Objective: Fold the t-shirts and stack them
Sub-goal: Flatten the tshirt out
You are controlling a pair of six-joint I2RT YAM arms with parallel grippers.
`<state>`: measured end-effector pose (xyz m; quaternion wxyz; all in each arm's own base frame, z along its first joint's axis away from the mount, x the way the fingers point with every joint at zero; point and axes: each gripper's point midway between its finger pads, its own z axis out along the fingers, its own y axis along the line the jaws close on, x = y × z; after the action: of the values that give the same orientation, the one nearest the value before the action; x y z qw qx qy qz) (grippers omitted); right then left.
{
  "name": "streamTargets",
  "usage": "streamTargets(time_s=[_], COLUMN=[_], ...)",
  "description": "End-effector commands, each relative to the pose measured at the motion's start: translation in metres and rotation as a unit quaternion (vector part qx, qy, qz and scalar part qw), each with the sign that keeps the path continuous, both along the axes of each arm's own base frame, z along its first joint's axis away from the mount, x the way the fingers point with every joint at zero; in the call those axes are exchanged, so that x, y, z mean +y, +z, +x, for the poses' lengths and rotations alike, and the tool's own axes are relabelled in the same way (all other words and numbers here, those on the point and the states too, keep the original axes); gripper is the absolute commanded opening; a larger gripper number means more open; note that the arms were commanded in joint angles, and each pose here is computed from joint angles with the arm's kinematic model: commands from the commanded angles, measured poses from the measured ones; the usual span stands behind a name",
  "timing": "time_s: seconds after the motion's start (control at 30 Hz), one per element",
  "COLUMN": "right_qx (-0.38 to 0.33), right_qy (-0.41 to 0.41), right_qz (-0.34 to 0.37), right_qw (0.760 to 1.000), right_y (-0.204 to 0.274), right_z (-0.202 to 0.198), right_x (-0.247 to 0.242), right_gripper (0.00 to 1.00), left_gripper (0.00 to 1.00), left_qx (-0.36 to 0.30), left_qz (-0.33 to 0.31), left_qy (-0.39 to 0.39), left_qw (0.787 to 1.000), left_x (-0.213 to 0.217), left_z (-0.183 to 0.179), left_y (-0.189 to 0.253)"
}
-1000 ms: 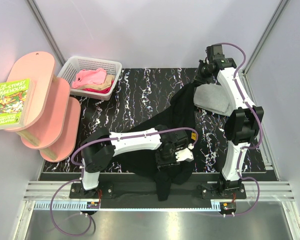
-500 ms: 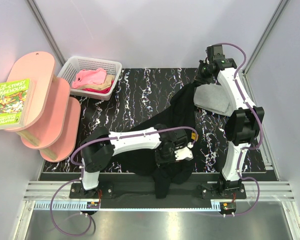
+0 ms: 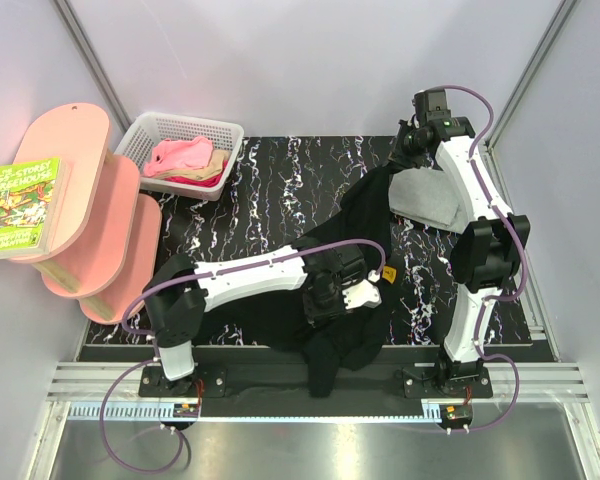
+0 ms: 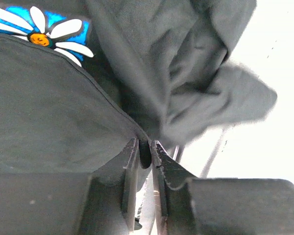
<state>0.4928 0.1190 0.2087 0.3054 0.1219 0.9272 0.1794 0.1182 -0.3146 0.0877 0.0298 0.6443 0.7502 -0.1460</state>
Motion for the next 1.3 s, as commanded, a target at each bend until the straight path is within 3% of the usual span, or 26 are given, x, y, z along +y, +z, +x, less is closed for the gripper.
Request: streamTargets(time_s=[0.0,0.1,0.17,0.2,0.23,0.5,0.63,0.67,0.77,0.97,1.27], right_qx=[-0.049,-0.05,-0.049,-0.05,-0.051,-0.051,-0.05,-0.05,-0.05,-0.048,-0.05], right_qy=[0.003,0.003,0.003,0.002,0.002,0.004,0.004,0.005,0.004,0.005,0.004], right_qz=[0.006,0.006,0.006,0.007,0.006,0.008,0.008,0.008,0.008,0.008,0.008], right_qw=[0.999,0.999,0.999,0.999,0.999,0.999,0.999,0.999,0.999,0.999,0.999], right_y=[0.037,0.038,0.037,0.038,0.038,0.039,0.038,0.038,0.037,0.035,0.037], right_z=[-0.002,-0.001,-0.001,-0.001,0.0,-0.001,-0.001,-0.001,0.0,-0.001,-0.002], right_x=[-0.003,-0.002,-0.002,-0.003,-0.003,-0.002,-0.001,-0.001,-0.001,-0.001,-0.001], right_gripper=[0.0,0.0,0.0,0.0,0.0,0.0,0.0,0.0,0.0,0.0,0.0], left_gripper=[0.22,0.31,0.19,0.03,0.0,0.0,0.15,0.27,0.37,0.39,0.29], left_qx=[0.026,0.032,0.033,0.032,0.029,0.025,0.041,0.043,0.048,0.054,0.06], left_qz=[-0.002,-0.003,-0.002,-0.004,-0.004,-0.005,-0.006,-0.007,-0.01,-0.016,0.011], left_qy=[0.001,-0.001,-0.002,-0.003,-0.003,0.005,0.005,0.004,0.001,-0.006,-0.014], left_qw=[1.0,0.999,0.999,0.999,1.0,1.0,0.999,0.999,0.999,0.998,0.998], left_x=[-0.004,-0.004,-0.003,-0.003,-0.003,0.0,0.0,0.0,0.0,-0.003,-0.005], left_z=[-0.008,-0.01,-0.011,-0.011,-0.01,-0.007,-0.013,-0.014,-0.017,-0.024,-0.022], left_y=[-0.003,-0.004,-0.004,-0.004,-0.004,-0.002,-0.001,0.0,0.004,0.008,-0.014])
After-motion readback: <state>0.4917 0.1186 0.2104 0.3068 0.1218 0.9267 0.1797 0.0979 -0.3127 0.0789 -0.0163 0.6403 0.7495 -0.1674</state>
